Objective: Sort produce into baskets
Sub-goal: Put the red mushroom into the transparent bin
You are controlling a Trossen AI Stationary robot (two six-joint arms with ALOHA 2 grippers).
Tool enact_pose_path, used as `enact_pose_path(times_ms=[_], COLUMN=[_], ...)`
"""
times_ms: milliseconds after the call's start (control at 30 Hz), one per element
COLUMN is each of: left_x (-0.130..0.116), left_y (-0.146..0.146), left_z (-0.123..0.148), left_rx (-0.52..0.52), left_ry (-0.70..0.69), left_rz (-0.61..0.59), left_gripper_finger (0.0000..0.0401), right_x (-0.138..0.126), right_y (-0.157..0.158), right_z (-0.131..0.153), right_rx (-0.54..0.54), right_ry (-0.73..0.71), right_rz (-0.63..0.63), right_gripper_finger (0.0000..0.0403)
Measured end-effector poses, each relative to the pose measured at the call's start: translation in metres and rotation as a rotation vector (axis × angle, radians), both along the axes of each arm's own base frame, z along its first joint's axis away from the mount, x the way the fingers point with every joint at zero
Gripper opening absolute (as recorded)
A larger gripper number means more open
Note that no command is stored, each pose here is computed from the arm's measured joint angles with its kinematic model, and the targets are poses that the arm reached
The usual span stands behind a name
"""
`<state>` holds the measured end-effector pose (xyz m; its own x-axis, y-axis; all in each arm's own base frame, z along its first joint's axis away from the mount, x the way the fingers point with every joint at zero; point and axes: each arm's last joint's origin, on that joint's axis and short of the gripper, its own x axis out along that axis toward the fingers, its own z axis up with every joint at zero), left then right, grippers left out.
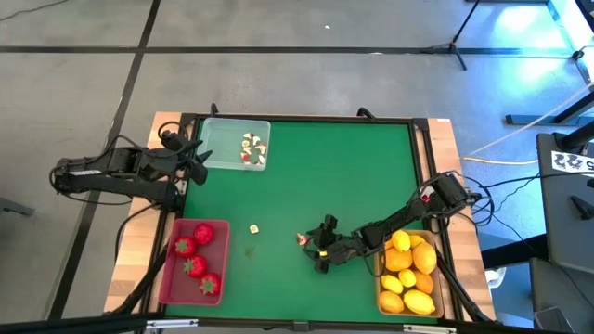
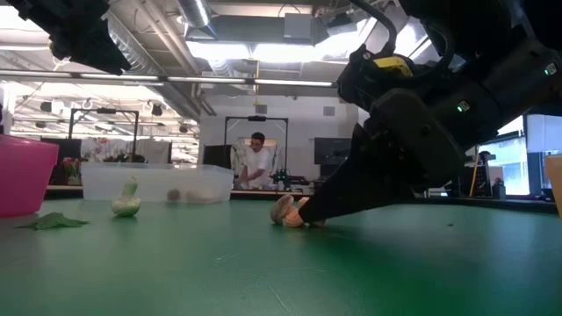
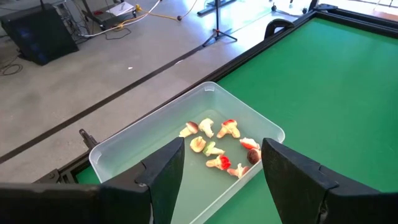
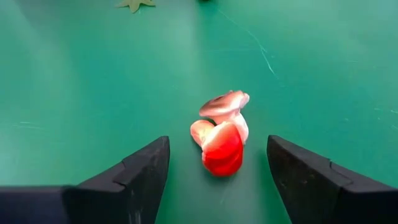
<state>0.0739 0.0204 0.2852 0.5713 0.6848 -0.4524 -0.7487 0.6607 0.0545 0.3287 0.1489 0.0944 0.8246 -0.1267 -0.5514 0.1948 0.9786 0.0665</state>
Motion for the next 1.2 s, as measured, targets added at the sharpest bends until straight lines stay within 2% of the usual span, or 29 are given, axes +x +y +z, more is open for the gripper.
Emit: enact_pose_path(times_ms=[367,667,900,1033,1200], left_x=[0.0,0.0,0.0,0.0,0.0], left_y=[0.0,0.0,0.0,0.0,0.0], left_z=[0.0,0.0,0.0,0.0,0.0], left_rx=[0.0,0.0,0.0,0.0,0.0], left_ry=[0.0,0.0,0.0,0.0,0.0], left_rz=[0.0,0.0,0.0,0.0,0.0], left_gripper_finger=[0.021,0.021,0.021,0.021,0.021], right_x=[0.0,0.001,0.002,0.003,0.008], right_y=[0.0,0.0,0.001,0.002,0.006], right_z=[0.0,0.001,0.003,0.004,0.012], right_rx=[-0.001,0.007,0.025,0.082,0.155], right_ry=[0.002,-0.015,-0.038,-0.052,-0.113], right_rz=[0.0,0.0,-0.004,-0.023,0.022], right_gripper_finger=[0.0175,0.0116,0.0082,0.0073,0.0073])
